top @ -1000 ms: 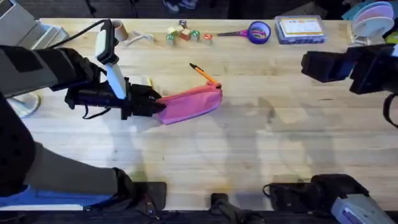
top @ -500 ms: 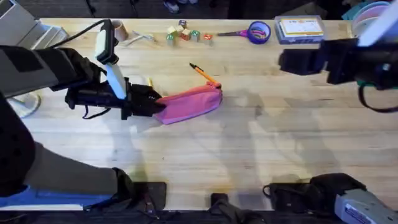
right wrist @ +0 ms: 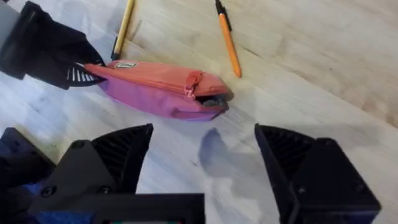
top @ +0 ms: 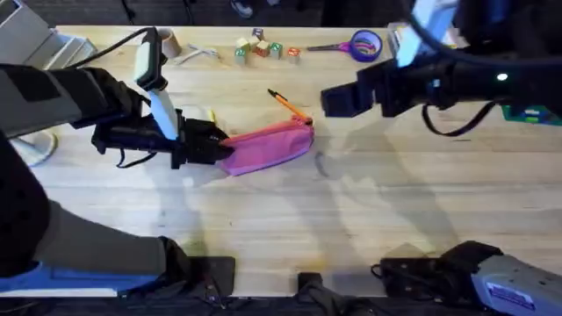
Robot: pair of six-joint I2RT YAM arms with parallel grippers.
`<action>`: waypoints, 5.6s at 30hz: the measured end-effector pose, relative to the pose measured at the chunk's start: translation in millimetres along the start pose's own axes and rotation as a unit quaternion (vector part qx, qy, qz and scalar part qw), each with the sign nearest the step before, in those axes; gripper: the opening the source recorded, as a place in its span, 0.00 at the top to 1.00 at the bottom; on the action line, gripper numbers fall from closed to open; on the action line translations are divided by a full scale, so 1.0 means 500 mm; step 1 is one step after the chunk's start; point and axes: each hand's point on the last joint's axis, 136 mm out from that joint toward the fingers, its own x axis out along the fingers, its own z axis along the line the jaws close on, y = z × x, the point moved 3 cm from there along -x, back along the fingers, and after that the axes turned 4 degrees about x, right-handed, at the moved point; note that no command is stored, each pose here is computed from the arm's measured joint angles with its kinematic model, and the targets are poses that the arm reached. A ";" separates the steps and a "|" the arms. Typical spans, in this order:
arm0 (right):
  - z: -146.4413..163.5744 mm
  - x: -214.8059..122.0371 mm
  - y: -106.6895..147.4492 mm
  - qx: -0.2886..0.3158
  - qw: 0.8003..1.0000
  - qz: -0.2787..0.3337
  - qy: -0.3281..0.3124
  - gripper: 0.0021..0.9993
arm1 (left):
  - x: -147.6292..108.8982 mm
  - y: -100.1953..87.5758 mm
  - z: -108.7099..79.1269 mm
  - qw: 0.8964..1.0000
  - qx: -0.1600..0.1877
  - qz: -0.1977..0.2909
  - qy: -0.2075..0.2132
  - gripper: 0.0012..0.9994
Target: Unzip the bag, pick up the pens from the table one at a time and place them inside, then zip the bag closed.
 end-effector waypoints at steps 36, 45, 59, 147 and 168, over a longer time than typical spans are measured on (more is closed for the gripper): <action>0.045 0.263 0.040 0.014 0.996 0.080 -0.035 0.04 | 0.000 0.000 0.000 1.000 0.000 0.000 0.000 0.96; 0.044 0.263 0.051 0.020 0.995 0.093 -0.032 0.10 | 0.000 0.000 0.000 1.000 0.000 0.000 0.000 0.96; 0.047 0.263 0.052 0.024 0.995 0.095 -0.036 0.63 | 0.000 0.000 0.000 1.000 0.000 0.000 0.000 0.96; 0.341 0.301 0.048 -0.064 0.978 0.009 -0.196 0.39 | 0.000 0.001 -0.001 1.000 -0.001 0.002 0.002 0.96; 0.198 0.175 -0.005 -0.051 0.990 0.006 -0.129 0.00 | 0.000 0.001 -0.002 1.000 0.000 0.002 0.002 0.78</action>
